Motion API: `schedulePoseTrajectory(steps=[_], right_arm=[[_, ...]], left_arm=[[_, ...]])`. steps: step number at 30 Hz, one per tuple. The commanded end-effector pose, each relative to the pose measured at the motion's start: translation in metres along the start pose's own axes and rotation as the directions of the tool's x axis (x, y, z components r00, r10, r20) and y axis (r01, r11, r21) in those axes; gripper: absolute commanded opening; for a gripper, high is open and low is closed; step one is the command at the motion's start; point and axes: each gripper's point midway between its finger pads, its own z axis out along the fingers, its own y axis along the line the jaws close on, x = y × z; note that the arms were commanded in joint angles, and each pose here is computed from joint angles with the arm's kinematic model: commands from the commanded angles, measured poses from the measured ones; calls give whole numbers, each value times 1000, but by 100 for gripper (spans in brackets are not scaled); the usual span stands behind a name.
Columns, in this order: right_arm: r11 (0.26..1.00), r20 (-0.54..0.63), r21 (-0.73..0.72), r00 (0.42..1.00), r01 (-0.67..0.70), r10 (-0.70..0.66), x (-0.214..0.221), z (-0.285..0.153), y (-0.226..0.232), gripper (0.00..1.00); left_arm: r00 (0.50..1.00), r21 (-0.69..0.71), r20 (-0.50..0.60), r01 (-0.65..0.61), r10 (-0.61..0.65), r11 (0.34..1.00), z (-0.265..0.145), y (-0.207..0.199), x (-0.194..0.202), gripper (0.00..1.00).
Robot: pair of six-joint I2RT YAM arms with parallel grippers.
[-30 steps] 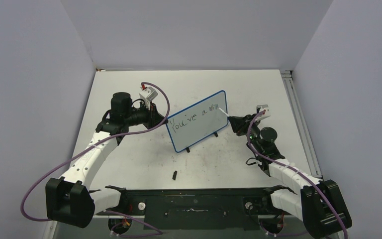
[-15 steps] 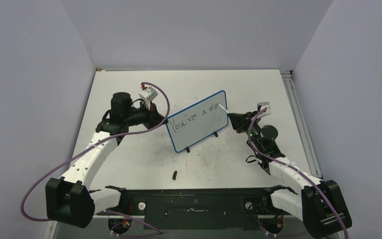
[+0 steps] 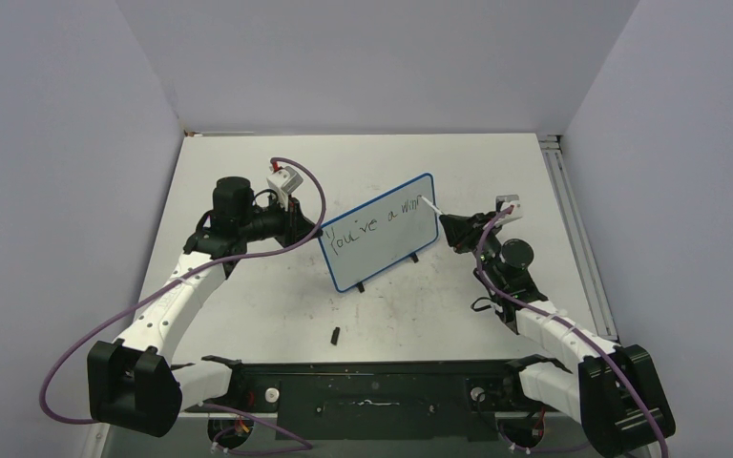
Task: Write a sentence on the whiteboard
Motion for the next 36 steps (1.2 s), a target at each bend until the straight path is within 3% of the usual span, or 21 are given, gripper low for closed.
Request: schedulePoseTrajectory(steps=[1, 19, 36], right_arm=[[1000, 86, -7, 996, 22, -21, -26, 5, 7, 5], [1000, -17, 17, 1000, 19, -19, 12, -9, -5, 5], [999, 76, 5, 996, 49, -49, -26, -13, 8, 5]], left_arm=[[1000, 15, 10, 4, -4, 1000, -5, -7, -4, 0], [1000, 10, 3, 11, -11, 1000, -3, -4, -2, 0], [1000, 12, -2, 14, -14, 1000, -1, -3, -1, 0]])
